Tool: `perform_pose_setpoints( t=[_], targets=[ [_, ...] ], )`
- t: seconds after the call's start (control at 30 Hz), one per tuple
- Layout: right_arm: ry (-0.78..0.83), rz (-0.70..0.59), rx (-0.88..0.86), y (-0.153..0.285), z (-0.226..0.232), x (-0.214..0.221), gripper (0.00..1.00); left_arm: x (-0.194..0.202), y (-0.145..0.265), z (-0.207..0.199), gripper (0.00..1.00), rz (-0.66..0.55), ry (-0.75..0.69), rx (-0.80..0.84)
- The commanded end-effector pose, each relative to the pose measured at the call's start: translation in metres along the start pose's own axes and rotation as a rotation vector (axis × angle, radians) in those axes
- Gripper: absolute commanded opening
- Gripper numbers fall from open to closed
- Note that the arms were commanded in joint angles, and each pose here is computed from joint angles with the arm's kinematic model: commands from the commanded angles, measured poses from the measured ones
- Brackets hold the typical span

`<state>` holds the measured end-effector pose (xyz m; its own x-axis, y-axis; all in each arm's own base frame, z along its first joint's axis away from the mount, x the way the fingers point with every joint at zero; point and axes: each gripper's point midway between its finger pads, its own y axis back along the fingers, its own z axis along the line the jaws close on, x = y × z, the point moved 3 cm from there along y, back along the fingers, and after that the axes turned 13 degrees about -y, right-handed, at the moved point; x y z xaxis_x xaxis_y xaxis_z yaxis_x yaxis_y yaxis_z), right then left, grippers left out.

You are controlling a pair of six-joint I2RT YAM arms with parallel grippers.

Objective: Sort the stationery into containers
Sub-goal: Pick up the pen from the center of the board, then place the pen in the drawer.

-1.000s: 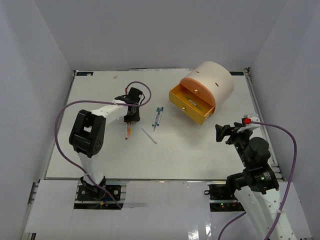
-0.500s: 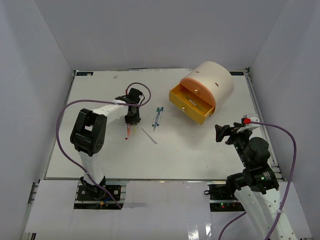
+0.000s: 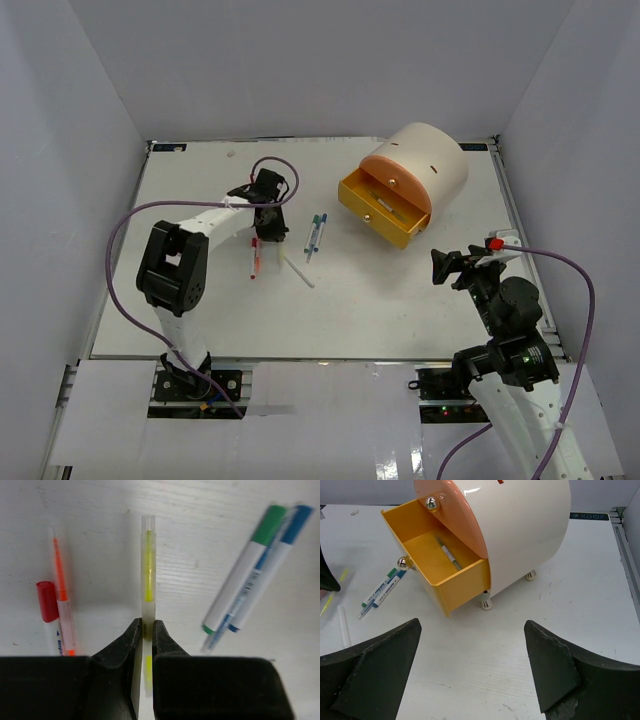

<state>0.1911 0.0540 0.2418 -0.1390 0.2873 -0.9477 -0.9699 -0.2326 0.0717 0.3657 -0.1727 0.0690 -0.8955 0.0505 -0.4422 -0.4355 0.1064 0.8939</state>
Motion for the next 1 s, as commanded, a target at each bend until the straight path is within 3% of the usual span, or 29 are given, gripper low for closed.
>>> perform_pose_setpoints(
  t=[0.0,0.27,0.47,0.67,0.97],
  targets=[
    [0.007,-0.042,-0.004,0.001,0.001,-0.008,0.90,-0.054,0.070,-0.033,0.08,-0.198,0.093,0.187],
    [0.004,-0.056,0.000,0.003,0.000,-0.008,0.90,-0.096,0.169,-0.134,0.09,-0.415,0.266,0.624],
    [-0.010,-0.071,0.012,0.005,-0.002,-0.008,0.90,-0.121,0.201,-0.190,0.09,-0.545,0.373,0.717],
    [-0.030,-0.076,0.016,0.005,-0.003,-0.007,0.90,-0.133,0.197,-0.214,0.11,-0.643,0.469,0.708],
    [-0.040,-0.116,0.046,0.009,-0.009,-0.008,0.90,-0.136,0.170,-0.229,0.13,-0.677,0.514,0.674]
  ],
)
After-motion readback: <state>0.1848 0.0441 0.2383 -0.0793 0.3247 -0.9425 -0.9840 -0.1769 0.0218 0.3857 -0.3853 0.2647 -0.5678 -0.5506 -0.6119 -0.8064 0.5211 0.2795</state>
